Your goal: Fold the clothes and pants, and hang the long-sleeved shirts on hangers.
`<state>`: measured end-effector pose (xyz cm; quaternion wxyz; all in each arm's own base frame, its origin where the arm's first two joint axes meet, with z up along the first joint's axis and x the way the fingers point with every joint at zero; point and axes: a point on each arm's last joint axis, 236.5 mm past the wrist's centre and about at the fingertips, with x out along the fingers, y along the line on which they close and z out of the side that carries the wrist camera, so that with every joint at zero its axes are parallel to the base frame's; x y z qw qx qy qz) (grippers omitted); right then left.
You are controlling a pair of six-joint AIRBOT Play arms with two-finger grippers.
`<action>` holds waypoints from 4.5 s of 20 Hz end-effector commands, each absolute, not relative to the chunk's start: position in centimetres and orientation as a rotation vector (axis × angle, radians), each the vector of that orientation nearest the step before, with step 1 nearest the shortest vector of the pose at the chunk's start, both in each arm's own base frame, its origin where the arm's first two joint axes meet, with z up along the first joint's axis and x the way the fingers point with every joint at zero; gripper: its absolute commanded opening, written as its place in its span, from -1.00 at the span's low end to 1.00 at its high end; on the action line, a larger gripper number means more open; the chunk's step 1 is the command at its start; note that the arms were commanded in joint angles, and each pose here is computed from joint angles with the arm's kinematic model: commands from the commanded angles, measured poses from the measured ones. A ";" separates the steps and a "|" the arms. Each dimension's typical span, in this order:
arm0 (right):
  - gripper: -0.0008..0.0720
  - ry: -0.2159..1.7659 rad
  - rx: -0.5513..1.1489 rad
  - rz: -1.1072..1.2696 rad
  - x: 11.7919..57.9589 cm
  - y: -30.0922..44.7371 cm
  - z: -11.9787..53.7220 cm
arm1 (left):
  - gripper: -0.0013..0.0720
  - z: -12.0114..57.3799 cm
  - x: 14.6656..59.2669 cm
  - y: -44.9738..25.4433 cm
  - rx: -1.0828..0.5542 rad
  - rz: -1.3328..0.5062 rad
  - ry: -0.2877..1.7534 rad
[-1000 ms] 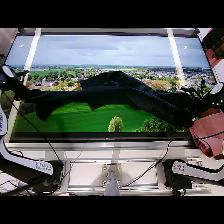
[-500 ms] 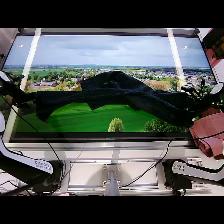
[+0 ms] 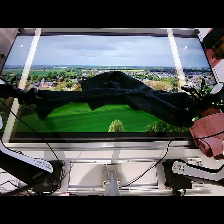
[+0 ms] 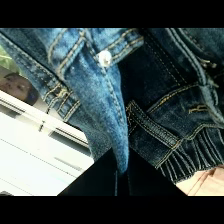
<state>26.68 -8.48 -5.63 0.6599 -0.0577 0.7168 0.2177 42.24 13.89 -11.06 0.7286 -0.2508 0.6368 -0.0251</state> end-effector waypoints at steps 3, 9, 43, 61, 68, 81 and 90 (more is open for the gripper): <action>-0.86 1.589 -0.121 0.476 27.5 -8.4 -5.7 | -0.91 -8.0 48.2 11.8 -0.665 -0.155 1.135; -0.86 1.197 -0.221 0.144 39.3 -14.0 1.2 | -0.91 7.8 57.5 13.7 -0.648 -0.226 0.649; -0.87 1.400 -0.200 0.188 20.2 -7.2 1.0 | -0.91 -2.8 27.8 10.4 -0.089 -0.119 1.146; -0.87 1.621 -0.327 0.142 15.4 -10.5 0.9 | 0.38 -3.7 21.5 11.2 0.161 -0.264 1.375; -0.87 1.577 -0.343 0.129 16.6 -10.9 0.7 | 0.54 -3.6 26.2 9.3 0.629 -0.530 1.208; -0.87 1.589 -0.315 0.147 16.8 -10.5 0.2 | 0.31 -11.1 27.5 7.2 0.592 -0.688 1.311; -0.87 1.577 -0.274 0.141 17.1 -9.9 0.1 | -0.91 -11.7 31.0 9.1 0.661 -0.575 1.227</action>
